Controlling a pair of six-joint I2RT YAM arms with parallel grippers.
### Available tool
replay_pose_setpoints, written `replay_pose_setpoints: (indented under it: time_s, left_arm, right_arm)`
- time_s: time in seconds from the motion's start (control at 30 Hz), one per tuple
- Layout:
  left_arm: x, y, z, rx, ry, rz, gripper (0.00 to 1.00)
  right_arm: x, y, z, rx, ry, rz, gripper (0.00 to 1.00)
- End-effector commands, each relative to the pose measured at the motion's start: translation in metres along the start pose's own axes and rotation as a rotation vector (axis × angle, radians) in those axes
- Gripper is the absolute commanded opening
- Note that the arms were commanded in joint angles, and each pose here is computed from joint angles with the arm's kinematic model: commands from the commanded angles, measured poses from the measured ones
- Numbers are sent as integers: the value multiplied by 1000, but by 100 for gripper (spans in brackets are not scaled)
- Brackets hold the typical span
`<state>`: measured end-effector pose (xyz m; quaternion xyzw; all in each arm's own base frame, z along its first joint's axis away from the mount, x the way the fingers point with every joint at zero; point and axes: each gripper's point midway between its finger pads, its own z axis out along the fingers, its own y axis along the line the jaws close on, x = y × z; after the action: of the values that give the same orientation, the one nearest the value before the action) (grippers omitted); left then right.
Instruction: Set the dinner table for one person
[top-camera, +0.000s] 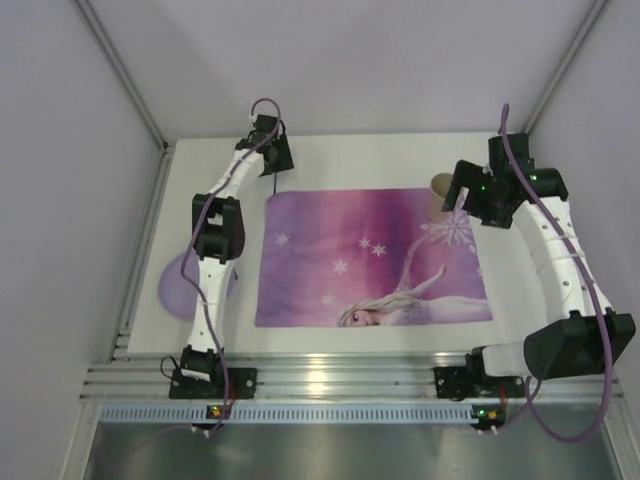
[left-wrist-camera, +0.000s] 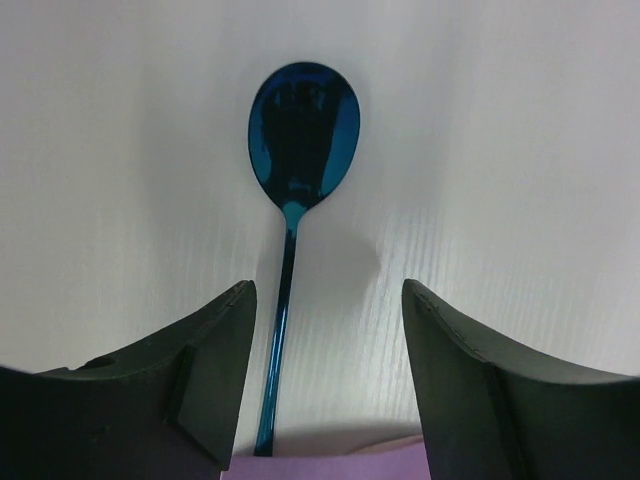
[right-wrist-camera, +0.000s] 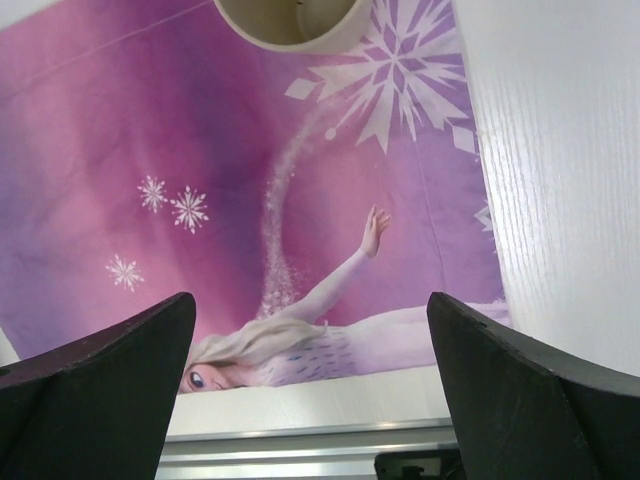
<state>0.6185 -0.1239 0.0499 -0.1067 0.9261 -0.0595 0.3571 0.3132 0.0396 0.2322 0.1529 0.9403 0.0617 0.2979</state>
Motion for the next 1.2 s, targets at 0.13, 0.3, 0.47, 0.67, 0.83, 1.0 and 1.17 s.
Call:
replay_pose_setpoints:
  time_s: [0.13, 0.3, 0.47, 0.67, 0.83, 1.0, 1.17]
  left_arm:
    - [7, 30, 21, -126, 9, 68, 50]
    - [35, 48, 26, -203, 93, 160, 29]
    - [51, 65, 27, -251, 152, 182, 10]
    - [50, 72, 26, -256, 159, 164, 0]
    - [-27, 70, -16, -288, -60, 135, 0]
    - [-112, 62, -72, -258, -276, 91, 0]
    - [-137, 46, -121, -170, -336, 58, 0]
  right_arm:
    - [2, -4, 0, -4, -15, 5, 100]
    - [-3, -3, 13, -5, 2, 1, 100]
    - [-12, 1, 21, -8, 5, 4, 100]
    - [-14, 12, 28, -55, 32, 8, 100]
    - [-20, 17, 25, -67, 19, -6, 99]
    - [-30, 26, 15, -58, -25, -52, 99]
    - [-35, 38, 6, -93, -55, -54, 99]
